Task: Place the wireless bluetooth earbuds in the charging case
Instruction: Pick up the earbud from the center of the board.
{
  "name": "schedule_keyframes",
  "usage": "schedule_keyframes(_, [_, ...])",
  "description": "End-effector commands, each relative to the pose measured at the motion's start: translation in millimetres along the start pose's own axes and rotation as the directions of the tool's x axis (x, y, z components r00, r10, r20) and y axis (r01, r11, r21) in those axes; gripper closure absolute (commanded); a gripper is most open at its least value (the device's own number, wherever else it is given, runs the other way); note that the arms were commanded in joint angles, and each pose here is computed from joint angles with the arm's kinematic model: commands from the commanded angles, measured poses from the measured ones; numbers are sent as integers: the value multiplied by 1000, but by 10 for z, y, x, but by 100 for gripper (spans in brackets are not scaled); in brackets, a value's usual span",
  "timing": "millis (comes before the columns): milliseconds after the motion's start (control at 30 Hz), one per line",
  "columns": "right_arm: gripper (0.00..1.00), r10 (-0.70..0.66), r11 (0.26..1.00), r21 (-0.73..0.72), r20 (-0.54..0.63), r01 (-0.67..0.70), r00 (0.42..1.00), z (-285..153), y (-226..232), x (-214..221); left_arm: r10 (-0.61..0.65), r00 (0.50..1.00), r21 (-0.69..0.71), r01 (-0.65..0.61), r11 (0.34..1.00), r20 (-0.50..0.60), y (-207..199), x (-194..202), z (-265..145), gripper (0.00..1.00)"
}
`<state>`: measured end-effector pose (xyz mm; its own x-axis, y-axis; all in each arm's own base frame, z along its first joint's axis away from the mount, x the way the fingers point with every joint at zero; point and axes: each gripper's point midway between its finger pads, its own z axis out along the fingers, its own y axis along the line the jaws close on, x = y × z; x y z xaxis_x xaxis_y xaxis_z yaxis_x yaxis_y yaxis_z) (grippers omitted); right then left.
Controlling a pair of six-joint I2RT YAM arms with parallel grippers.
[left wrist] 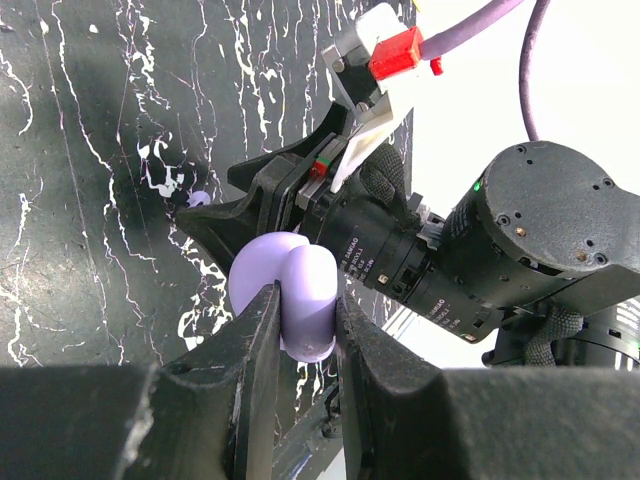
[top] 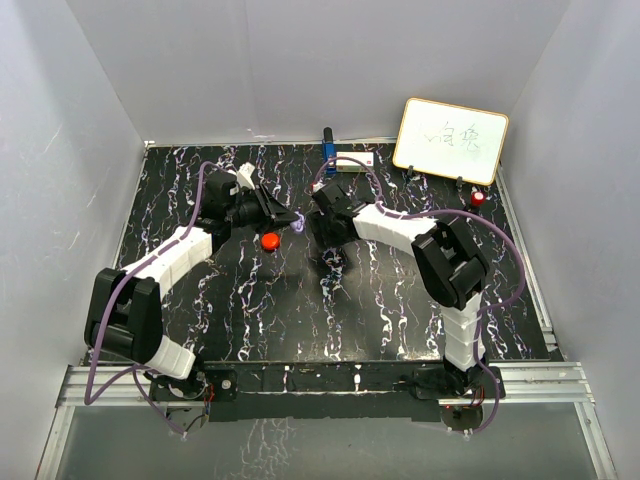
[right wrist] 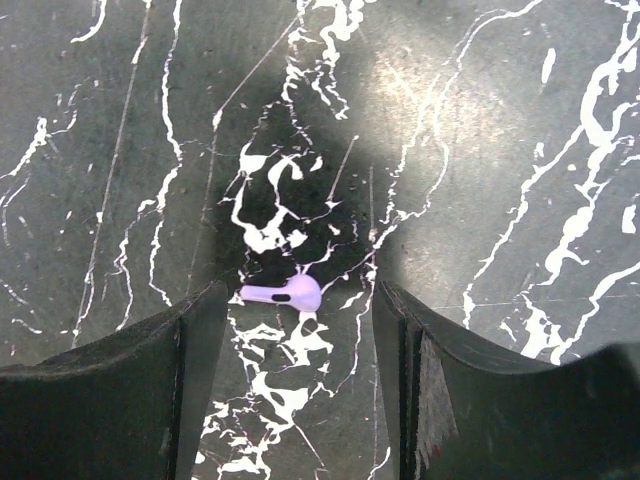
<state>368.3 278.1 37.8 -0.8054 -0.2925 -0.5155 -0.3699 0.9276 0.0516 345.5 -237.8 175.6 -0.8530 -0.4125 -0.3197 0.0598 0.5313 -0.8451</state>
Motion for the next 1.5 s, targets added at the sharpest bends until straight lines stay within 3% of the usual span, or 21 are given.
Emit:
schedule_keyframes(0, [42, 15, 997, 75, 64, -20, 998, -33, -94, -155, 38, 999, 57, -39, 998, 17, -215, -32, -155, 100])
schedule_keyframes(567, [43, 15, 994, 104, 50, -20, 999, -103, -195, 28, 29, 999, 49, -30, 998, 13, -168, -14, -154, 100])
schedule_keyframes(933, [55, -63, 996, 68, 46, 60, 997, -52, -136, -25, 26, 1000, 44, -27, 999, 13, -148, -2, -157, 100])
schedule_keyframes(1467, [57, -120, 992, 33, 33, 119, 992, -20, -72, -84, 29, 1000, 43, -29, 999, 12, -145, 6, -164, 100])
